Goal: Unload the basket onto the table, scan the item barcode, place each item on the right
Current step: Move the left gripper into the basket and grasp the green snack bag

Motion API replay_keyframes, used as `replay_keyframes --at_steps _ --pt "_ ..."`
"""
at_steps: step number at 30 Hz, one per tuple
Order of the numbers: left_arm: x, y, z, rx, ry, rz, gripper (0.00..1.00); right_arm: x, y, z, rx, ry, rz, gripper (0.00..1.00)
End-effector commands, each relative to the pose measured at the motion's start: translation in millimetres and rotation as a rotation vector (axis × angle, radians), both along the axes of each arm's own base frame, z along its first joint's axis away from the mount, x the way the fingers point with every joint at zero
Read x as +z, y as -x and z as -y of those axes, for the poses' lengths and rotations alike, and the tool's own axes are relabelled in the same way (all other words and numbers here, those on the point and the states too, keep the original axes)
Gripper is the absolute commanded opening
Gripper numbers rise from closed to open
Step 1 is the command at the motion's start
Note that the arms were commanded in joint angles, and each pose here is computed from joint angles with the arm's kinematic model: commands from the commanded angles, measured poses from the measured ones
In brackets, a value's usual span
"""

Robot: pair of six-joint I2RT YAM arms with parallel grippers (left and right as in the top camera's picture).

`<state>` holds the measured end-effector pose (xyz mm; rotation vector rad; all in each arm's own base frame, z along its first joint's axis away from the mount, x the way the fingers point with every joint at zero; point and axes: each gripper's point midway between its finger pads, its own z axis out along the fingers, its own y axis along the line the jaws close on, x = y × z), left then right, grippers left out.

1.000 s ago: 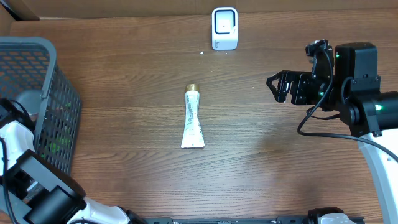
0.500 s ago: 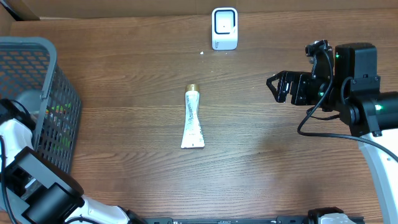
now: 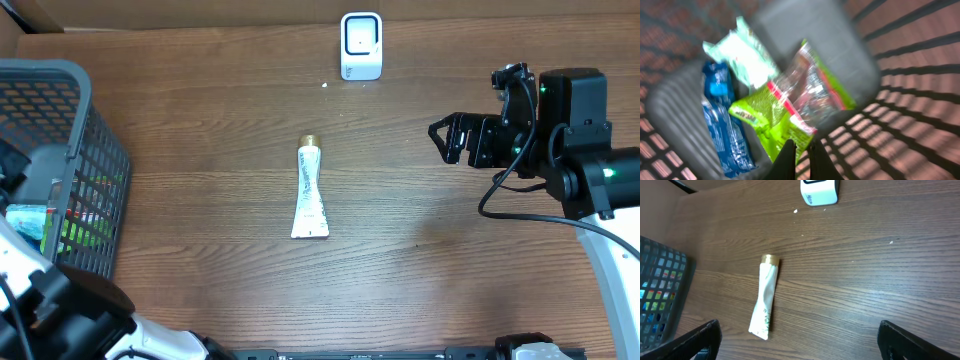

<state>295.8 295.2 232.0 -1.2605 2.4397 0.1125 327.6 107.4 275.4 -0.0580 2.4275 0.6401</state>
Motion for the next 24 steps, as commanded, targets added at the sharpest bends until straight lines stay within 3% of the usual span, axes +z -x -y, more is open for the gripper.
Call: replay_keyframes --at_steps 1,2,5,9,10,18,24 --pt "58.2 -4.0 12.6 -0.078 -0.097 0.114 0.04 12.6 -3.6 -1.8 0.008 -0.006 0.037 1.00" --pt "61.5 -2.0 12.8 -0.100 -0.119 0.107 0.09 12.5 -3.5 -1.7 0.008 -0.006 0.037 1.00" --pt "53.8 2.8 8.6 -0.151 -0.150 0.045 0.53 12.7 -3.7 -1.8 0.008 -0.007 0.038 1.00" --pt "15.4 8.0 5.9 -0.148 -0.092 -0.037 0.96 14.0 -5.1 -1.9 0.008 -0.007 0.046 1.00" --pt "5.1 8.8 6.7 -0.149 -0.072 -0.054 1.00 14.3 -5.4 -2.0 0.008 -0.008 0.048 1.00" --pt "-97.0 11.2 -3.3 -0.156 0.028 -0.189 1.00 14.3 -5.4 -2.0 0.008 -0.008 0.048 1.00" --pt "-146.3 12.5 -6.3 -0.183 0.077 -0.258 1.00 13.7 -4.8 -1.9 0.008 -0.007 0.044 1.00"
